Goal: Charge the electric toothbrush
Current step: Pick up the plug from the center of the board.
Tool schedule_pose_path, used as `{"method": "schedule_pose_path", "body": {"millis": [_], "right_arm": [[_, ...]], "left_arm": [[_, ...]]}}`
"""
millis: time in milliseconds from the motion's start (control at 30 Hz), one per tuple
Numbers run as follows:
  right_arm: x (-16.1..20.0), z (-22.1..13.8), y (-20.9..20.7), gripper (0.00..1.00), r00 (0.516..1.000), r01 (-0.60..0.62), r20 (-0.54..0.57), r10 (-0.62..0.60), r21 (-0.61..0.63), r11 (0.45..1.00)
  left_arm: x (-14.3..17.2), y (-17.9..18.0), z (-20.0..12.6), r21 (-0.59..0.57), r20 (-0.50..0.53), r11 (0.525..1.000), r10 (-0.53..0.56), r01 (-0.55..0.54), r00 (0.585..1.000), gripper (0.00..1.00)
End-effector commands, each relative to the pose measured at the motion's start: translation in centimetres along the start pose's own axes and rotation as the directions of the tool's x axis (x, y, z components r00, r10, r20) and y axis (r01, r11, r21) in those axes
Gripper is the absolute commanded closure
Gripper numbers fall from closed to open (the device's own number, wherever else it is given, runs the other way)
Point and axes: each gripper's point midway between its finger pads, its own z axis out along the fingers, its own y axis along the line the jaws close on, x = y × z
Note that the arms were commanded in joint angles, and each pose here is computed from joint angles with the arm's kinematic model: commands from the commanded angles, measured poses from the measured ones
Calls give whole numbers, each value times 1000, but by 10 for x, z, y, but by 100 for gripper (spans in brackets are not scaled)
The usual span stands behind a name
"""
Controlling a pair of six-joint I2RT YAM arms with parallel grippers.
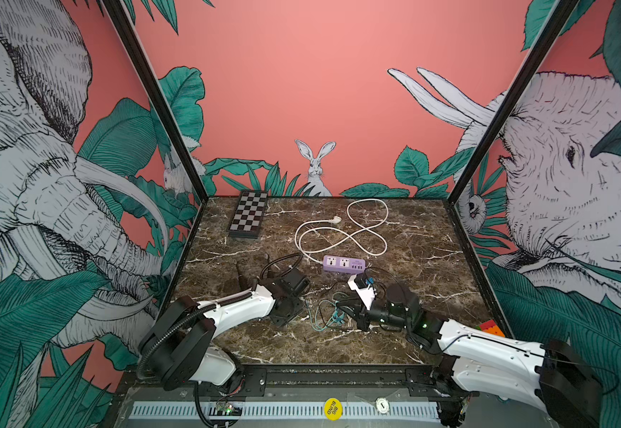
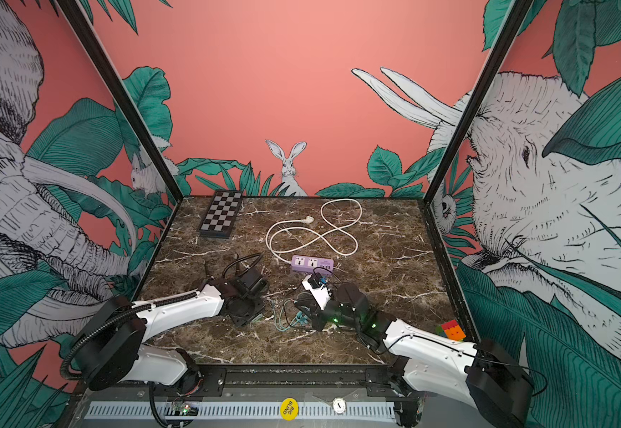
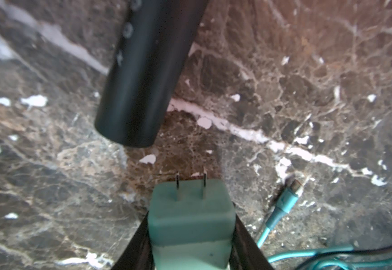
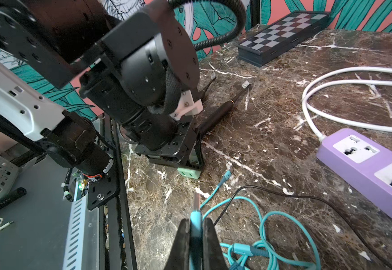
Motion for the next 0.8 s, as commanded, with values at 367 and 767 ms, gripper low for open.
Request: {"method": "schedule_pose_path", "body": {"millis": [367, 767], "right_arm": [[-38, 3, -8, 100, 935, 284, 157, -318, 209, 936], [-61, 35, 3, 100, 863, 420, 150, -482, 316, 851]], "left_arm": [[-19, -83, -108, 282, -84, 950, -116, 135, 990, 100], [-11, -107, -123, 397, -277, 854, -238, 336, 931, 100]]}}
